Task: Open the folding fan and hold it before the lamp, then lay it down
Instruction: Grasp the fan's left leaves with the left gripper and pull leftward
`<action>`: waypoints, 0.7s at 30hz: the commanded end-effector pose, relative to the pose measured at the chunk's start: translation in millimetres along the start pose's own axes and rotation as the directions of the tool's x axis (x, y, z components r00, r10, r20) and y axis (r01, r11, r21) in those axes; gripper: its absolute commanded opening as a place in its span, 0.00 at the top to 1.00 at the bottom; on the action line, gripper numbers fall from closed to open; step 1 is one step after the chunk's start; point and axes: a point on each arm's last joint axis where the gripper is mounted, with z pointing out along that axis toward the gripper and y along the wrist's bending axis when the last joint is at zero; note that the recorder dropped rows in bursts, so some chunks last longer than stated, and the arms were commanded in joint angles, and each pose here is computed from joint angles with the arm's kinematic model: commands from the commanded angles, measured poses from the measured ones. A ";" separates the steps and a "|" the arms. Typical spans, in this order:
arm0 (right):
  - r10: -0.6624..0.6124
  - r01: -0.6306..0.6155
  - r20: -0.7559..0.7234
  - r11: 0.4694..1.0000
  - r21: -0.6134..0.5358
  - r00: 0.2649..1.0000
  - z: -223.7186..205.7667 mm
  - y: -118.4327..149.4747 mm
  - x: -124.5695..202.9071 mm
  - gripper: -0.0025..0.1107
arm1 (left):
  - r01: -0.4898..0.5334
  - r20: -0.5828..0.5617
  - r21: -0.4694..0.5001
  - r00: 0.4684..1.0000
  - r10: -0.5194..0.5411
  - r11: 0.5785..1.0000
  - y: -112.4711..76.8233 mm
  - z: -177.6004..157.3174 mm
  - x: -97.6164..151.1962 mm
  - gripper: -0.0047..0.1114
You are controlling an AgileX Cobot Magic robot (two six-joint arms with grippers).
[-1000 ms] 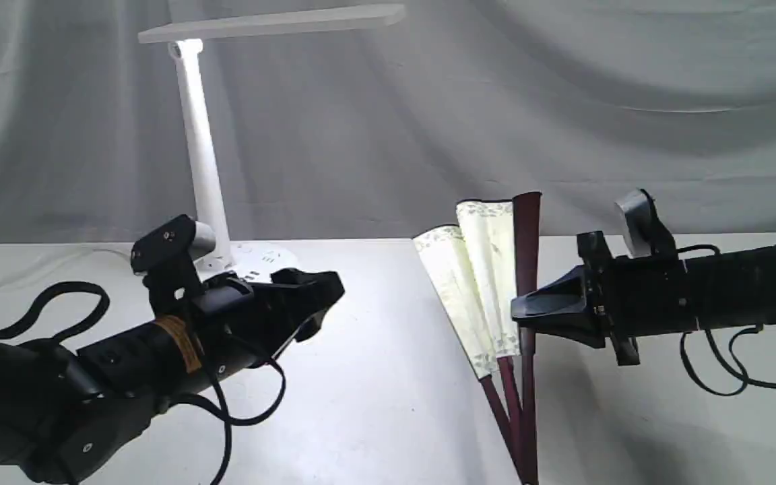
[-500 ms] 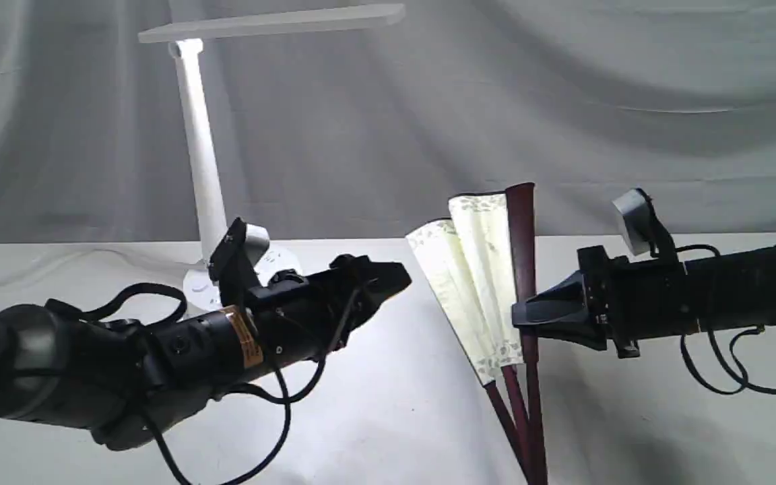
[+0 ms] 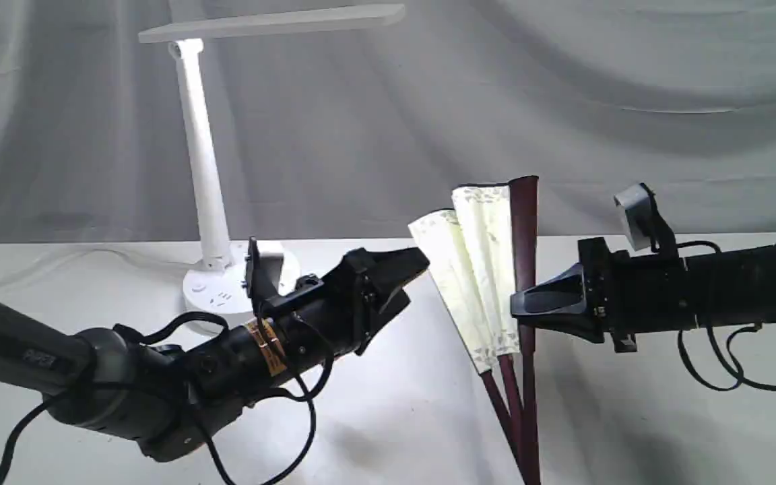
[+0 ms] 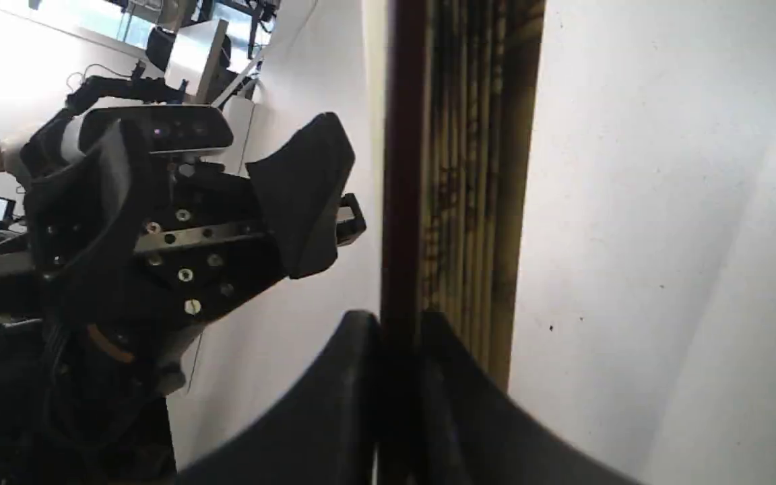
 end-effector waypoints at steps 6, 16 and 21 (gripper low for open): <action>-0.017 0.018 0.017 0.999 -0.040 1.000 5.3 12.8 -2.5 0.98 | 0.018 -0.005 0.046 1.000 -0.018 0.999 14.7 3.8 -13.6 0.42; -0.029 0.028 -0.020 0.997 -0.078 0.999 29.7 26.7 3.4 0.98 | 0.020 -0.045 0.098 0.999 -0.016 0.995 26.8 9.3 -11.0 0.42; -0.029 0.028 -0.020 0.997 -0.078 0.999 29.7 26.7 3.4 0.98 | 0.037 -0.044 0.104 0.999 -0.032 0.994 30.9 11.6 -10.9 0.46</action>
